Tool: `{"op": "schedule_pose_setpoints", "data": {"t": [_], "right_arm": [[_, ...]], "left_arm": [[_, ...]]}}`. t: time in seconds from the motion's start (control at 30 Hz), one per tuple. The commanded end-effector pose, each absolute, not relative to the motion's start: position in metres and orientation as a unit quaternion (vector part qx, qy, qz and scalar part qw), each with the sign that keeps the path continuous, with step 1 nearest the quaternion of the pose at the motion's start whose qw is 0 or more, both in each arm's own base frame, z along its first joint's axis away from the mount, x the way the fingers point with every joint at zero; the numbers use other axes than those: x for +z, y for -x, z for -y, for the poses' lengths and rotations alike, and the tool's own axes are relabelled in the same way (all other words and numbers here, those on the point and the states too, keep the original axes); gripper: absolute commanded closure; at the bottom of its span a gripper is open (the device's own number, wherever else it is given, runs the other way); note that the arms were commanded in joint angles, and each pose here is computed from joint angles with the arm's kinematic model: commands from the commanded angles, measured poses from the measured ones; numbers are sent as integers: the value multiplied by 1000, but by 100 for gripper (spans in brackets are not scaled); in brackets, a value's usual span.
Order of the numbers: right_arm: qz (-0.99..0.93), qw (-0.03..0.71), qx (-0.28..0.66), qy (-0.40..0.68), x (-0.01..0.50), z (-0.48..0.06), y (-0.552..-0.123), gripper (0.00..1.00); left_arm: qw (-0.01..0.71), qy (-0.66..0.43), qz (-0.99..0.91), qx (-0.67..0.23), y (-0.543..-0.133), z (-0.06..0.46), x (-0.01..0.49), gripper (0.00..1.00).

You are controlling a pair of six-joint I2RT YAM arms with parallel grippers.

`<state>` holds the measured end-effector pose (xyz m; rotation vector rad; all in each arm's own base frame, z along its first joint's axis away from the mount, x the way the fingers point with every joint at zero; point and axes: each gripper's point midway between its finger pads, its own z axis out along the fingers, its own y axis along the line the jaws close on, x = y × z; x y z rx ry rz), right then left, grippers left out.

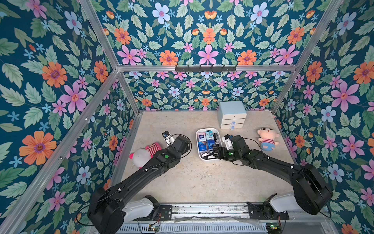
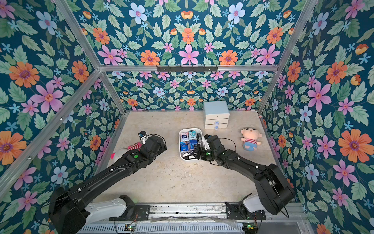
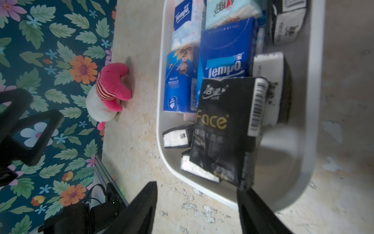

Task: Put the pocket tissues into the storage box
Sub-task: Place the pocket tissues in the storage box.

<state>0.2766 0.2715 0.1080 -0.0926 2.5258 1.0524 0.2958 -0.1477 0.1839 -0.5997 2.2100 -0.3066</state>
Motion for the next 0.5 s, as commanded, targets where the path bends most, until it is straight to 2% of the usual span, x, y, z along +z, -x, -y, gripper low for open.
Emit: {"op": "schedule_pose_setpoints", "data": {"t": [0.0, 0.1, 0.3, 0.47], "right_arm": [[-902, 209, 377, 41, 113, -273, -279, 33], [-892, 194, 405, 53, 130, -281, -270, 34], [-869, 233, 433, 54, 170, -284, -276, 33], [-874, 223, 429, 56, 160, -293, -287, 33]], "left_arm": [[409, 246, -872, -108, -293, 138, 185, 21], [412, 246, -870, -110, -292, 136, 190, 20], [420, 252, -864, -113, -287, 129, 196, 21], [424, 259, -861, -110, -282, 123, 196, 21]]}}
